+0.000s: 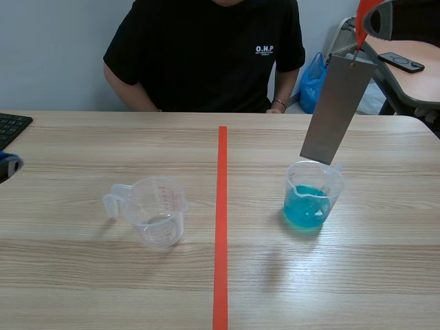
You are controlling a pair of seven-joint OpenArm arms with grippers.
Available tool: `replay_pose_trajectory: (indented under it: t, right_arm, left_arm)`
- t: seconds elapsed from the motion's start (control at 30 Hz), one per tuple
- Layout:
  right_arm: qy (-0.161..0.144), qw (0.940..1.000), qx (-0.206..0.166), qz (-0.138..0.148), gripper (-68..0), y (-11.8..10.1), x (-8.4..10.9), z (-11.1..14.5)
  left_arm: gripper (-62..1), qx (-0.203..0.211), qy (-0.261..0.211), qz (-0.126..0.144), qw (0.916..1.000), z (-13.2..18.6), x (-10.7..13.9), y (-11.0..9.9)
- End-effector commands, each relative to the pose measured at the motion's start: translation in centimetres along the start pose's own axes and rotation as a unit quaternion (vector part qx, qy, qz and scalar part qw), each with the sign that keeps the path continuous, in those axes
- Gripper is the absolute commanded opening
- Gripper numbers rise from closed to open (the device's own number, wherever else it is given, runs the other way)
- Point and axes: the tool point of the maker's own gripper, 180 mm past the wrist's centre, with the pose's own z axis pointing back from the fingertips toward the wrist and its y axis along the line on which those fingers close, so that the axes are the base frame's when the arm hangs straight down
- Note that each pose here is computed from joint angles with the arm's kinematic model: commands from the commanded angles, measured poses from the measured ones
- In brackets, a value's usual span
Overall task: Do the redox reaction experiment.
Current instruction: 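Raise the plate and point at it, then lower the plate into the blue solution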
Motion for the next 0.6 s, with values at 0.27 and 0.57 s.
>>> replay_pose_trajectory:
  t: [0.27, 0.57]
  right_arm:
    - [-0.014, 0.9998, -0.002, 0.015, -66.0, -0.2, 1.3, 0.5]
    - [-0.012, 0.9999, -0.011, 0.002, -66.0, -0.9, 0.7, 0.6]
  left_arm:
    - [-56.9, 0.076, -0.008, 0.047, 0.996, 8.7, -3.0, -1.2]
    - [-56.9, 0.131, 0.002, 0.032, 0.9909, 14.3, -4.0, -5.5]
